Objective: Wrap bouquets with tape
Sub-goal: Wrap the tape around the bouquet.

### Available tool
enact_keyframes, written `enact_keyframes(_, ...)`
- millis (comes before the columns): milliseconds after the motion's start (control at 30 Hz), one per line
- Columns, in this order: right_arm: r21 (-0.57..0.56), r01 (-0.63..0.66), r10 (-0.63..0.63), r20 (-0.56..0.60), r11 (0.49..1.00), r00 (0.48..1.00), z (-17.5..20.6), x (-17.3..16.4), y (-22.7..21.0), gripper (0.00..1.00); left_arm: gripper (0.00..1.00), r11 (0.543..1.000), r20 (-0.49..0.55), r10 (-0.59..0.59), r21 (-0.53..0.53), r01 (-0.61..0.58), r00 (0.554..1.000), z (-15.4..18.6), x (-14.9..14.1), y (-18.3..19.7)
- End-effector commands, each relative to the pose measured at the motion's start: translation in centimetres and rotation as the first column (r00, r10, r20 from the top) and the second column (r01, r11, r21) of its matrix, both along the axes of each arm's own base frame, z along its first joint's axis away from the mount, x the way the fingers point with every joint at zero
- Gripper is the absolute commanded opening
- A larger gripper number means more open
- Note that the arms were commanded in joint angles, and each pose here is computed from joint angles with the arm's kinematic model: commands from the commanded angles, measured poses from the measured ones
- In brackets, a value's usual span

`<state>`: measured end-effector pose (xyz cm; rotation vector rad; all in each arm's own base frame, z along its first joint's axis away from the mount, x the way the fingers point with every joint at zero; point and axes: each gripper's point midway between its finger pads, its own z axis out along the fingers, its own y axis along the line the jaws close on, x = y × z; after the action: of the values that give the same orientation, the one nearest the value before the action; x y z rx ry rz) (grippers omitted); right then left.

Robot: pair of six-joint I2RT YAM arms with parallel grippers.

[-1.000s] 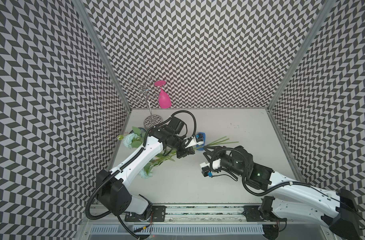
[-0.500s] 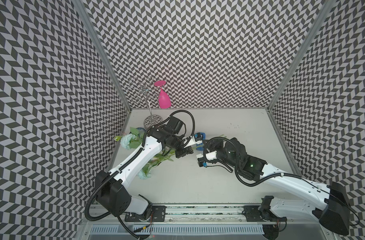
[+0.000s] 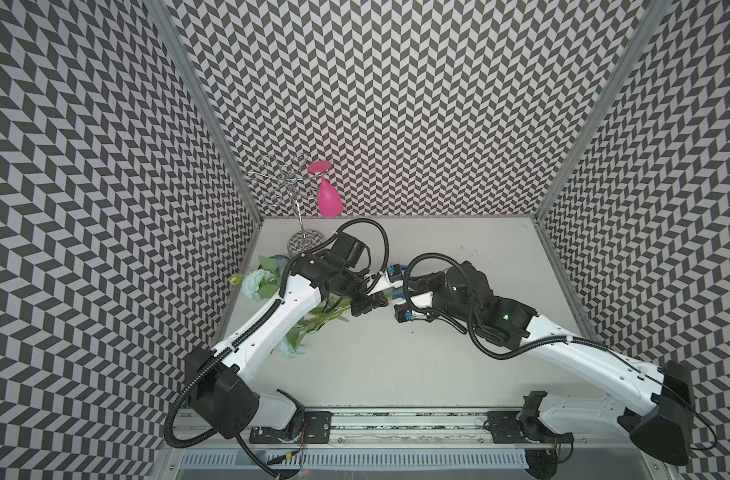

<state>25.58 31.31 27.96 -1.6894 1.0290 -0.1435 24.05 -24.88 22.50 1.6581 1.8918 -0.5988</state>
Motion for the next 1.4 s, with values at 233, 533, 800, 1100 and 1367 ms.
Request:
enact_keyframes(233, 0.181, -0.061, 0.076, -0.074, 0.982, 0.994, 4.7, -0.3, 0.9, 0.38, 0.0, 1.0, 0.007, -0.015, -0.004, 0.015, 1.0, 0.0, -0.7, 0.2)
enact_keyframes(533, 0.224, 0.018, 0.012, -0.132, 0.974, 0.991, 4.8, 2.1, -0.3, 0.35, 0.0, 1.0, 0.008, -0.014, -0.001, 0.014, 1.0, 0.0, -0.6, 0.2)
enact_keyframes(800, 0.152, 0.025, -0.001, -0.158, 0.988, 0.987, 2.6, 2.4, -0.4, 0.35, 0.0, 1.0, 0.013, -0.012, -0.001, 0.012, 1.0, 0.0, -0.7, 0.3)
enact_keyframes(1100, 0.261, 0.147, -0.156, 0.017, 0.954, 0.988, 9.3, 2.3, -6.7, 0.41, 0.0, 1.0, 0.009, -0.015, -0.001, 0.015, 1.0, 0.0, -0.8, 0.3)
enact_keyframes(1367, 0.145, -0.172, 0.17, 0.025, 0.974, 0.985, 1.9, -6.7, -1.6, 0.38, 0.0, 1.0, -0.013, -0.016, -0.003, 0.016, 1.0, 0.0, -0.7, 0.3)
